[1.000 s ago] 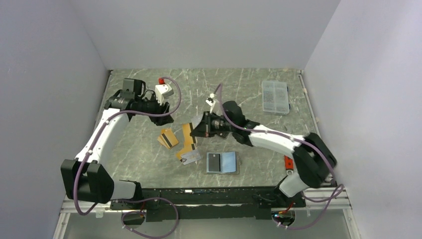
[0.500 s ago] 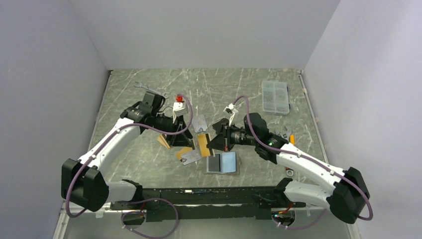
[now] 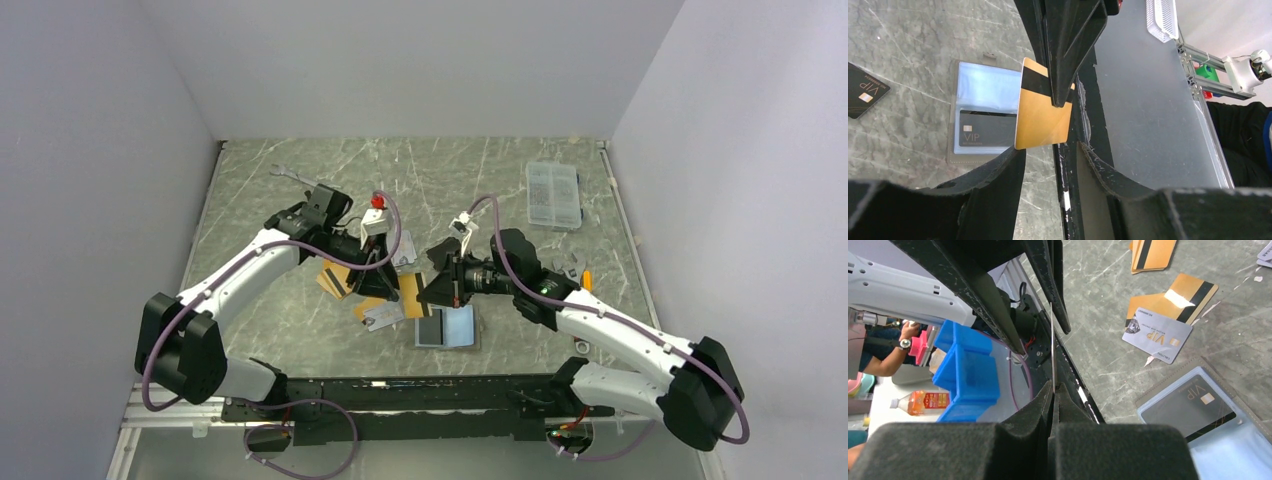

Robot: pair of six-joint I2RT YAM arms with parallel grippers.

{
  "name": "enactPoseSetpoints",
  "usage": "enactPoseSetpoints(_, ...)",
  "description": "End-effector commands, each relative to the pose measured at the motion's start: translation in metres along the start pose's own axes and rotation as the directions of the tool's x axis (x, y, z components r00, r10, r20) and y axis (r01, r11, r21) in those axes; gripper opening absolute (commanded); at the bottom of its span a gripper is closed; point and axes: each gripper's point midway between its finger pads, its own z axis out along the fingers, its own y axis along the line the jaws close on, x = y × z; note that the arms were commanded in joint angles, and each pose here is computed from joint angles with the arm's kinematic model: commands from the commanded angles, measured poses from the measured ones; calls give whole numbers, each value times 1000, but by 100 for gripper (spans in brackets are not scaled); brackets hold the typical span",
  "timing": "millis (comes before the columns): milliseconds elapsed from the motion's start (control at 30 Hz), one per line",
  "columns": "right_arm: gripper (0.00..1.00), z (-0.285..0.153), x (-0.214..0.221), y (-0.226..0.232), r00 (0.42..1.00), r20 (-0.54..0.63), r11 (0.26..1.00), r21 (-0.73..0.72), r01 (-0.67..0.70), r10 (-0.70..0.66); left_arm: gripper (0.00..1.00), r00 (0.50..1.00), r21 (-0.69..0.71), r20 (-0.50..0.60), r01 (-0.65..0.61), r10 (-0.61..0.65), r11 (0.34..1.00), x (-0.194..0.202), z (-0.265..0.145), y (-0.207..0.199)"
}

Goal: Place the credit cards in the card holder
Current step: Pick up the credit card from the center of the board, then insert the credit card into the card holder.

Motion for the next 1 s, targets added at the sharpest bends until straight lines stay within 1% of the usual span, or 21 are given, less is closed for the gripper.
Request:
enactPoseSetpoints(0,0,8,-17,15,999,27,996,-77,49,-47,46,995,75,56,-89,85,993,-22,-1,-14)
enactPoseSetpoints(100,0,13,-19,16,999,23,995,-92,45,-43,42,994,84,58,-93,88,992,-23,-1,-16)
enactPoseSetpoints(267,0,15,-20,19,999,25,992,-114,45,-43,27,995,82,45,-94,90,992,-21,-1,-14)
enactPoseSetpoints(367,0,16,-20,23,999,25,990,-132,47,-44,24,995,89,48,-87,83,992,-22,0,-12)
enactPoseSetpoints(567,0,22,-16,28,999,5,987,-149,53,-53,33,996,131,56,-78,71,988,-24,1,-16)
enactPoseSetpoints(767,0,21,-15,26,998,9,988,-138,62,-62,41,995,130,50,-92,86,987,-21,0,-20)
enactPoseSetpoints(867,0,19,-16,27,998,16,989,-133,69,-67,40,995,122,48,-93,87,988,-19,0,-19)
enactPoseSetpoints(967,0,16,-17,29,997,26,988,-133,80,-77,35,996,135,53,-83,76,987,-19,0,-20)
